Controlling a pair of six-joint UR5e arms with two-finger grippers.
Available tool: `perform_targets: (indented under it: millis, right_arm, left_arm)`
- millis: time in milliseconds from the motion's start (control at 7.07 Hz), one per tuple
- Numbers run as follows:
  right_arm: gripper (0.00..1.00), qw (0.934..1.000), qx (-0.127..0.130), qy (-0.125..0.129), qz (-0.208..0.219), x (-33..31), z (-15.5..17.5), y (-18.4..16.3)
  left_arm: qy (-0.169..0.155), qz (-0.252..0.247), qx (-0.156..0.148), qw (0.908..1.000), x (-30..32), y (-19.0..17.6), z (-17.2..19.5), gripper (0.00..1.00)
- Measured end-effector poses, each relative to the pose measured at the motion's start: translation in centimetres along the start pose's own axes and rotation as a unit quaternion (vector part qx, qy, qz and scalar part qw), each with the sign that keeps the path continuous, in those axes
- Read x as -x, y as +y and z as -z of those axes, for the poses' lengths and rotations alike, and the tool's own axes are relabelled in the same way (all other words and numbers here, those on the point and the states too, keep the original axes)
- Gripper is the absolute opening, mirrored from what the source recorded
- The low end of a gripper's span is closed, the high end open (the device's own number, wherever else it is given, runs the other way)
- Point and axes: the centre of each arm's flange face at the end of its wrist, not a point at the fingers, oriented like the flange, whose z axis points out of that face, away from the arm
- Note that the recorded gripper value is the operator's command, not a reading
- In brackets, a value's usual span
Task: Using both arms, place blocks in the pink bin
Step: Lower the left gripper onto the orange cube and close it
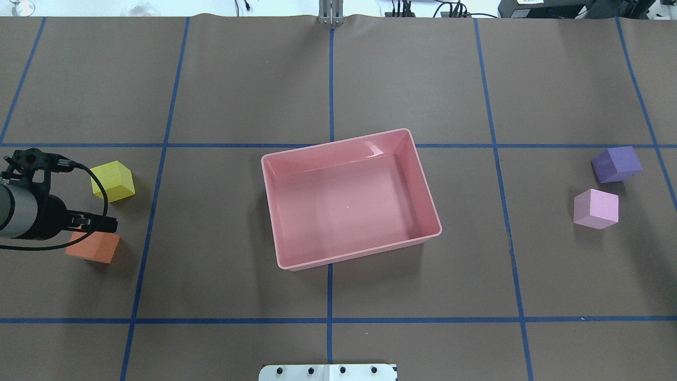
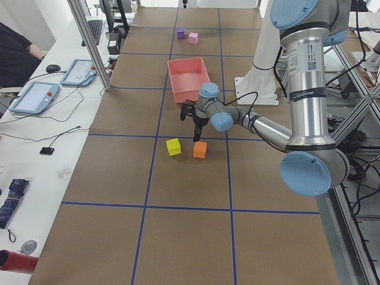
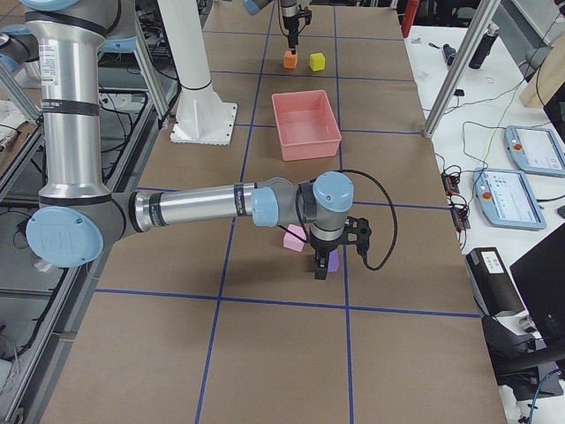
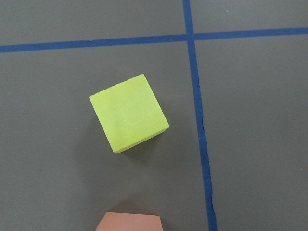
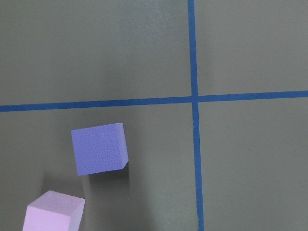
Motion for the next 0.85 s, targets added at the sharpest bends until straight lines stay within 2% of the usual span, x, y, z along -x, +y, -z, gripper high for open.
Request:
perform_targets:
  millis: [566, 848]
  right_arm:
    - [1.00, 1.0000, 0.003, -0.002, -0.003, 0.0, -0.2, 0.0]
    - [1.00, 1.0000, 0.004, -0.002, -0.003, -0.1, -0.3, 0.0]
  left_arm:
    - [-0.032, -0.017, 0.003, 0.9994, 1.4, 1.8, -1.7, 0.99]
    - [-0.037, -0.018, 0.004, 0.9991, 2.3, 2.0, -2.7, 0.98]
